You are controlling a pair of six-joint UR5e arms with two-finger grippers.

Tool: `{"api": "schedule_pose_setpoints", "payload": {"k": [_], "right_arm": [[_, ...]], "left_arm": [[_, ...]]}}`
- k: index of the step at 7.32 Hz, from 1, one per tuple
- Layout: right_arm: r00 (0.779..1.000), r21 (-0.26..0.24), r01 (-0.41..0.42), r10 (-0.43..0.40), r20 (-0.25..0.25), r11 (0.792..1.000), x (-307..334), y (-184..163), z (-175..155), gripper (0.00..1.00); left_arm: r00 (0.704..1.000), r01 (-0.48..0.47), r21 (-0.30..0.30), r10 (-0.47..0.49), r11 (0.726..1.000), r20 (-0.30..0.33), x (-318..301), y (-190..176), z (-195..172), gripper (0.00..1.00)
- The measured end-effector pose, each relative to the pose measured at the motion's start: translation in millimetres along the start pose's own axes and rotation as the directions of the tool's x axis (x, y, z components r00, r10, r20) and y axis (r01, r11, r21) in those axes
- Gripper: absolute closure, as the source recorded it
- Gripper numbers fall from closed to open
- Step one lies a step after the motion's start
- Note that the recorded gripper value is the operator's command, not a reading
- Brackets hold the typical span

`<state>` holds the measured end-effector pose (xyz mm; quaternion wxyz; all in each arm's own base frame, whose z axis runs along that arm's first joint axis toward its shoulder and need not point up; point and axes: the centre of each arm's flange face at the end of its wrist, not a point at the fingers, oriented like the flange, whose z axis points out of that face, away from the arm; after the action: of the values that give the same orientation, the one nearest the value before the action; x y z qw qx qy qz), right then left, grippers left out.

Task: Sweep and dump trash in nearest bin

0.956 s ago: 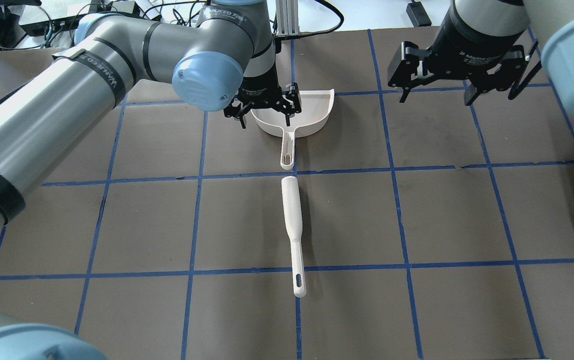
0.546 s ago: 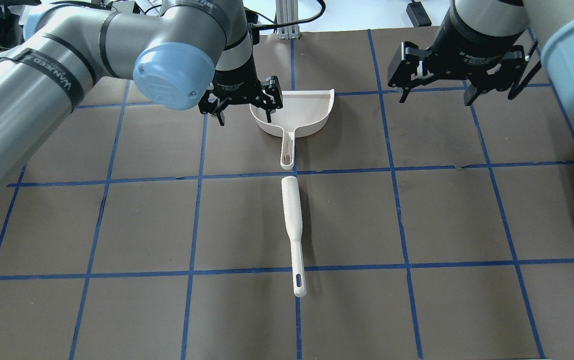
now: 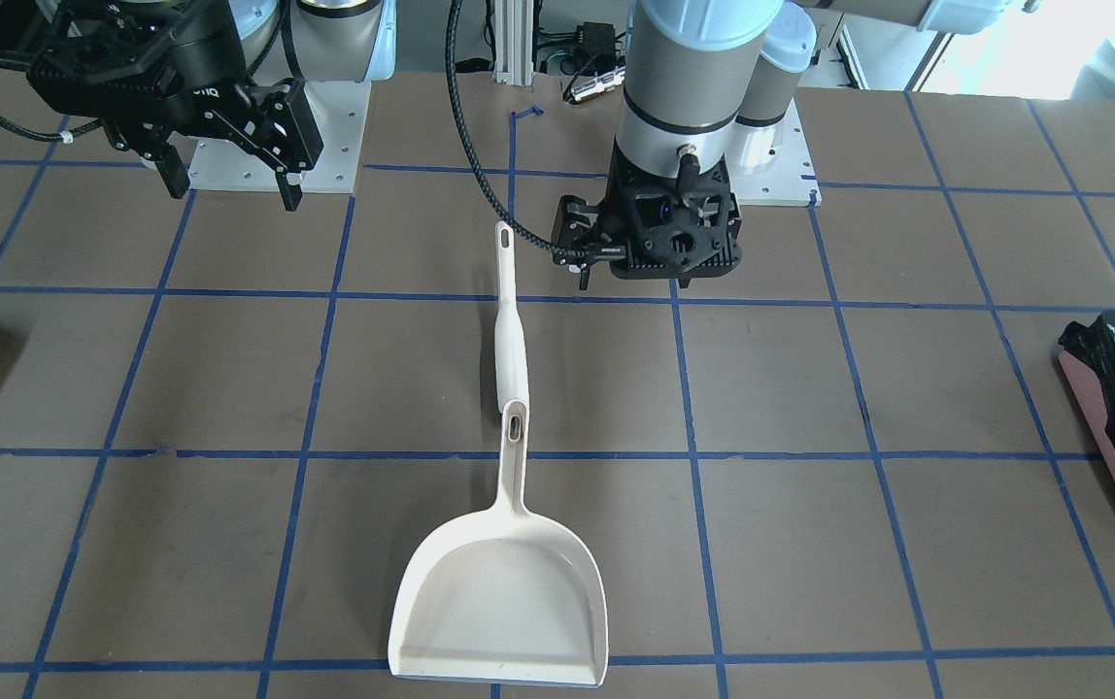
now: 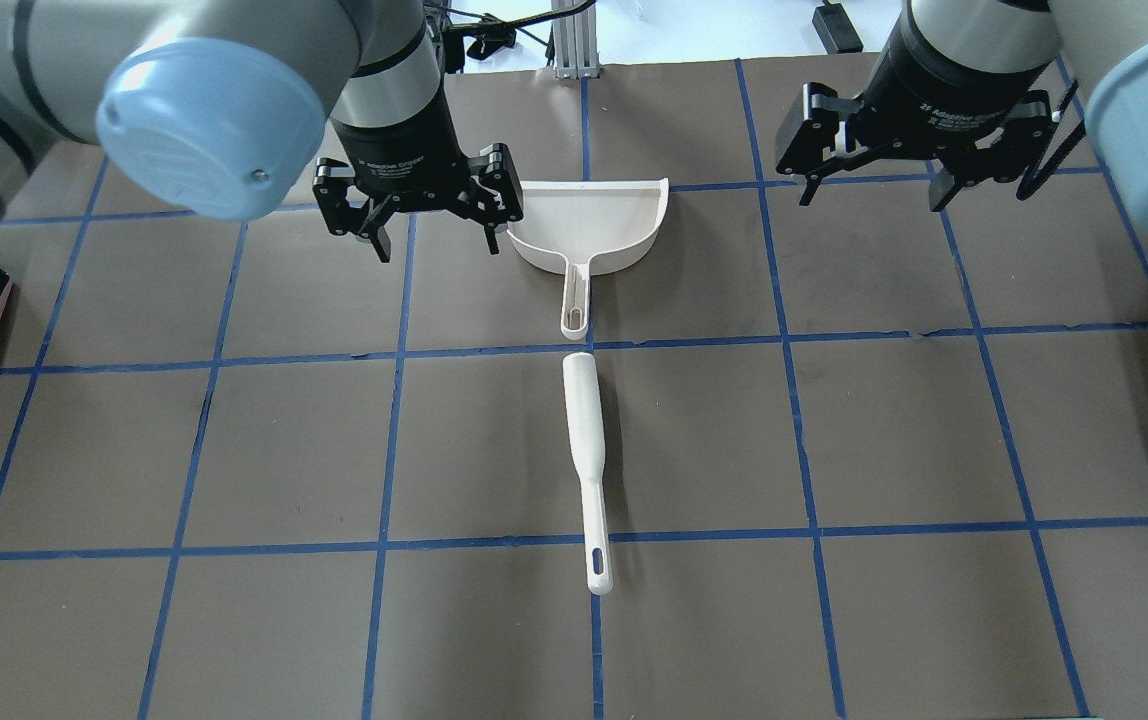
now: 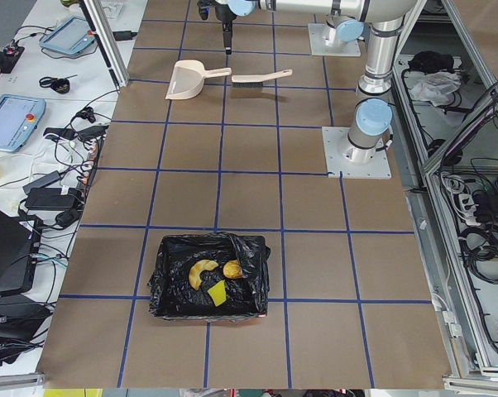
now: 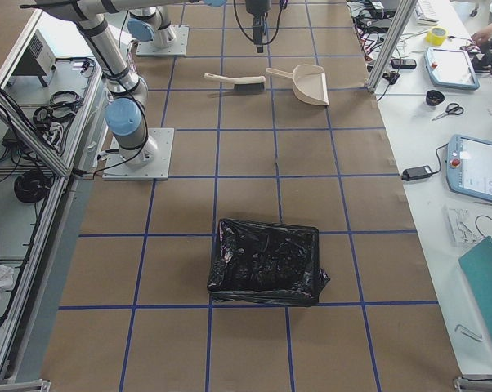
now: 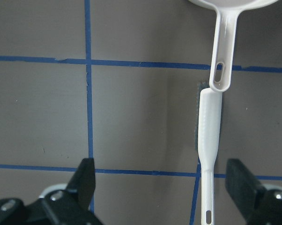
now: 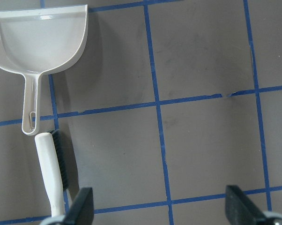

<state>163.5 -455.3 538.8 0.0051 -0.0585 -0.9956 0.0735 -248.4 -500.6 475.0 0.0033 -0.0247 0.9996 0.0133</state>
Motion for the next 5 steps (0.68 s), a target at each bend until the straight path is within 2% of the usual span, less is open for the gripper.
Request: {"api": "schedule_pose_setpoints", "payload": {"k": [3, 5], "right_arm": [[1.000, 0.003, 0.001, -0.001, 0.002, 1.000, -1, 1, -2, 0.00], [1.000, -0.001, 0.002, -0.002, 0.001, 1.000, -1, 1, -1, 0.00]], "left_arm": [[0.999, -0.047, 0.020, 0.047, 0.999, -0.008, -71, 9, -38, 0.00], [0.997, -0.080, 0.033, 0.081, 0.996, -0.016, -124, 0, -47, 0.00]]}}
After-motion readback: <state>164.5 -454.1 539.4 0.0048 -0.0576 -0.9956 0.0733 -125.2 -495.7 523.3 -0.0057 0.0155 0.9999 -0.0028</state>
